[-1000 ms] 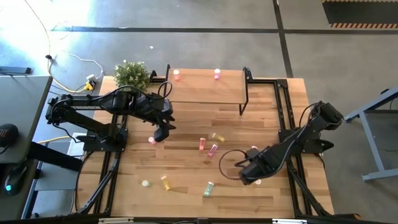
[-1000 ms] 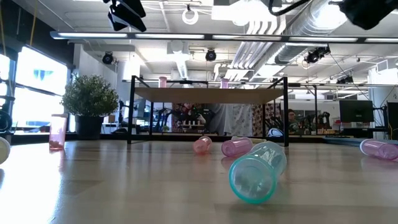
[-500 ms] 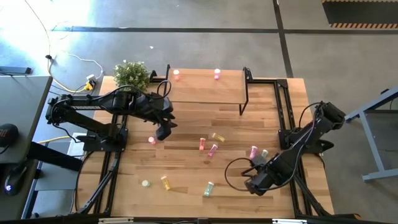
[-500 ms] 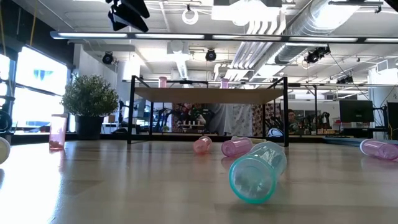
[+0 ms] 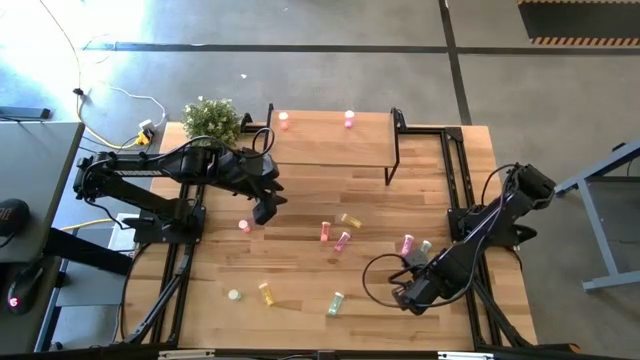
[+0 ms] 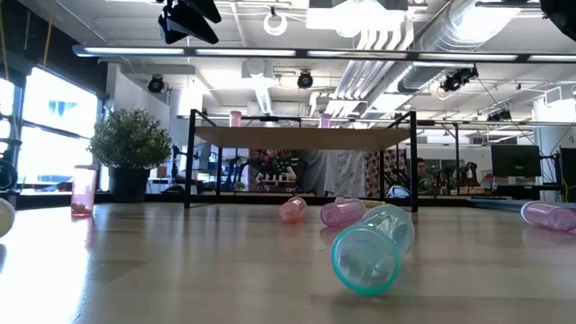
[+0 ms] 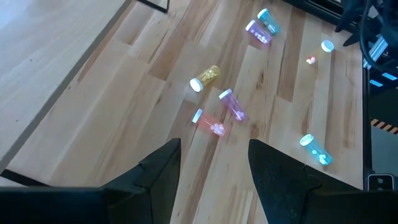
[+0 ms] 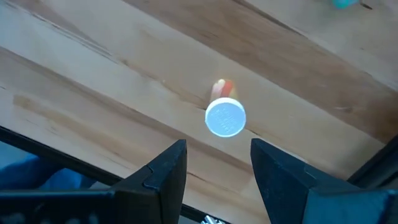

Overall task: Pick and place medicine bottles onto shelf by color
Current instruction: Put the bottom right yellow pill bottle on the shelf

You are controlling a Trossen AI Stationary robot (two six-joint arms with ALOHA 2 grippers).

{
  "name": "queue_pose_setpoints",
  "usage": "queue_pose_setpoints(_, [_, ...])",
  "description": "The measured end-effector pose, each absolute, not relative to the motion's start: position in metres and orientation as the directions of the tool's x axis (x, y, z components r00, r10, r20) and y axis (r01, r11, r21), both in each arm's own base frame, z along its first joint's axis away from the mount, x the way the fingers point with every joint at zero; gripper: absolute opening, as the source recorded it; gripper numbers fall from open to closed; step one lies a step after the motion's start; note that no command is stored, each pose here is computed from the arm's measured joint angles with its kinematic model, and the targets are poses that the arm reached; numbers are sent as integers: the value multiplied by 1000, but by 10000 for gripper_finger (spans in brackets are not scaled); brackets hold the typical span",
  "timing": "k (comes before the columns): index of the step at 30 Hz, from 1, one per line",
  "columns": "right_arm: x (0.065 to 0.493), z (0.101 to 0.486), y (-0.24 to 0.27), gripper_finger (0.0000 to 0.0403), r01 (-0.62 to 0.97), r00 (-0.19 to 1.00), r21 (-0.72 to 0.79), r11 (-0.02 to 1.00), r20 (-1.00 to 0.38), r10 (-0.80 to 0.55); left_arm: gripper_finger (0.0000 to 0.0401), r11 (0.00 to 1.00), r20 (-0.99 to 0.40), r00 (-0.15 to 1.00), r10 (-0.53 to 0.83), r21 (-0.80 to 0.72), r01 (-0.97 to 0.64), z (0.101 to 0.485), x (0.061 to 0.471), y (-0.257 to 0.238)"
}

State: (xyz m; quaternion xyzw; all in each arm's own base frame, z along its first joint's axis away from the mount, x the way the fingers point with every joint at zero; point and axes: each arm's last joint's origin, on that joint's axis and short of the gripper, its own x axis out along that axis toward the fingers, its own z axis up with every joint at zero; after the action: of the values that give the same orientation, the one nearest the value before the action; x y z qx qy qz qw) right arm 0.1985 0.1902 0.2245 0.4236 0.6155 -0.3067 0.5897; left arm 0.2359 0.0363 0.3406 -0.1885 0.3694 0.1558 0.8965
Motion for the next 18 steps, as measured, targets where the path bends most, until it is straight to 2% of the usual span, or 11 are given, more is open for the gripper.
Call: queue_pose_setpoints(18, [196, 203, 188, 170, 894, 68, 137, 426, -982, 174, 179, 880, -721, 678, 143, -221, -421, 341, 236, 36])
